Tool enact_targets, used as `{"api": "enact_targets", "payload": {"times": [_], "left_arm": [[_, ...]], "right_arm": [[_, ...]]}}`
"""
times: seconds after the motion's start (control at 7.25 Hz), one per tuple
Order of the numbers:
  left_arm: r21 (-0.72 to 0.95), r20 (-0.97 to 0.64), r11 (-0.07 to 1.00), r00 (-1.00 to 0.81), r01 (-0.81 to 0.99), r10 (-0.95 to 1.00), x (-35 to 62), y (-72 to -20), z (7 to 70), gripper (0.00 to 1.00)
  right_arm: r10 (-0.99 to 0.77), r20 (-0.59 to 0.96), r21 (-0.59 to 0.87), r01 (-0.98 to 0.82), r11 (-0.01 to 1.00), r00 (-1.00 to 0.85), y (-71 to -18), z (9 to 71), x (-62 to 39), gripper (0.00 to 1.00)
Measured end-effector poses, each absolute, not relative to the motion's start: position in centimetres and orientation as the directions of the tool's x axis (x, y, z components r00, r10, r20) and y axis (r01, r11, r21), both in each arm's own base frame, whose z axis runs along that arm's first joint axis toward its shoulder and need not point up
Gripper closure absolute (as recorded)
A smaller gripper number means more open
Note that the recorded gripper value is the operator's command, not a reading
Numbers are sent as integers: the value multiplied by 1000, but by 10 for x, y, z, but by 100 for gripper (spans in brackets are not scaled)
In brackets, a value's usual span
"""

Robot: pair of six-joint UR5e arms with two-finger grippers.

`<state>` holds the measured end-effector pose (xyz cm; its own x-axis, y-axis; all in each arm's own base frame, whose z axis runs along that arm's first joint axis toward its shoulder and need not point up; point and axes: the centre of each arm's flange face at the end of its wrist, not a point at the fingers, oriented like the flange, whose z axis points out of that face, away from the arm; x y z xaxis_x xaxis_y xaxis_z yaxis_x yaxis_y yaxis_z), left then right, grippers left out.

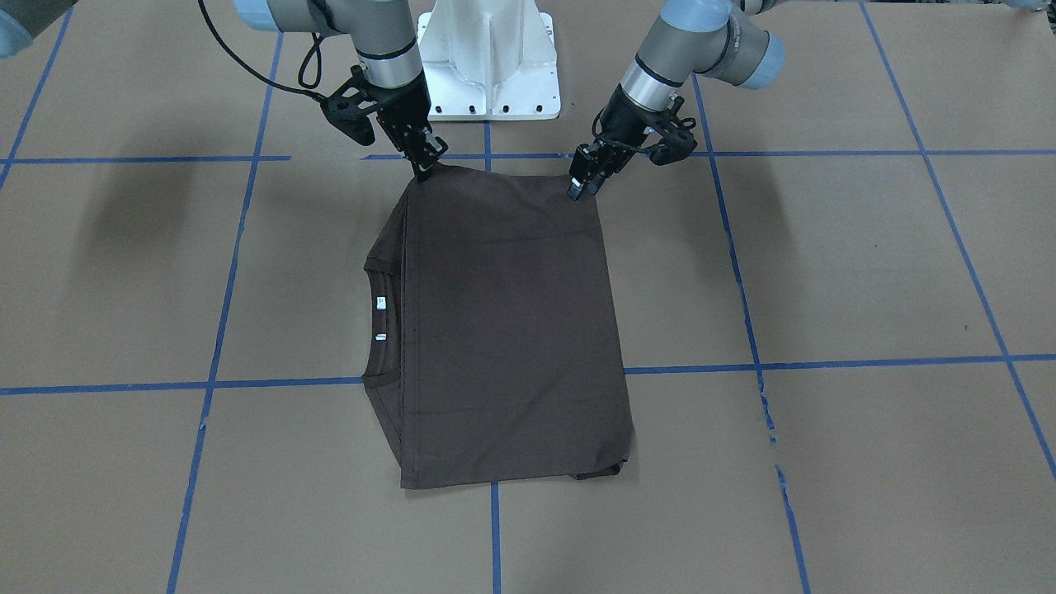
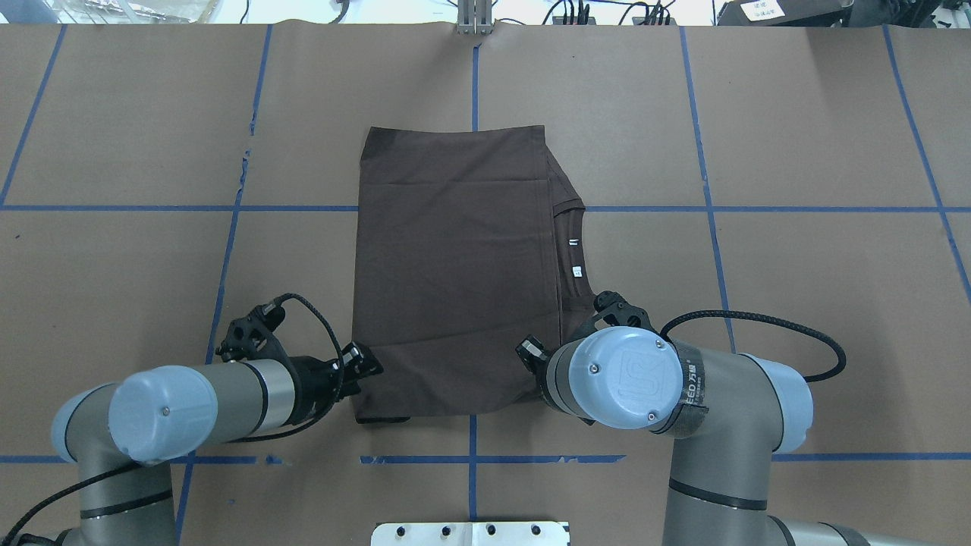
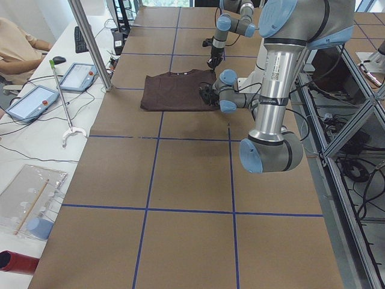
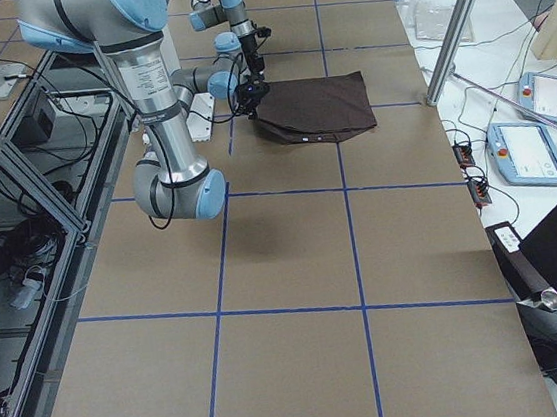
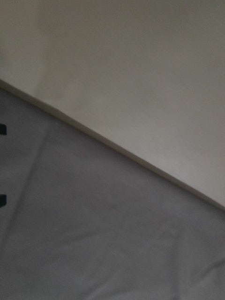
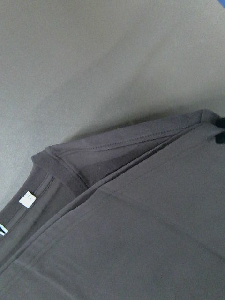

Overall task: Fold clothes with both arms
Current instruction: 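Grasp the near edge of the shirt with both grippers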

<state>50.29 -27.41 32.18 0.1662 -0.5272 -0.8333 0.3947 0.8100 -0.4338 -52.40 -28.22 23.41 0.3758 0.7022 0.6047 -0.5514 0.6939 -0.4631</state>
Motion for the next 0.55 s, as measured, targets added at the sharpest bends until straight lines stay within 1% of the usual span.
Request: {"api": "enact_targets", "payload": {"times": [0.55], "left_arm": [[-430, -793, 804, 253, 411, -554, 509, -256, 321, 48]], "right_arm": [[700, 604, -461, -551, 696, 380, -281, 235, -525, 100]]}}
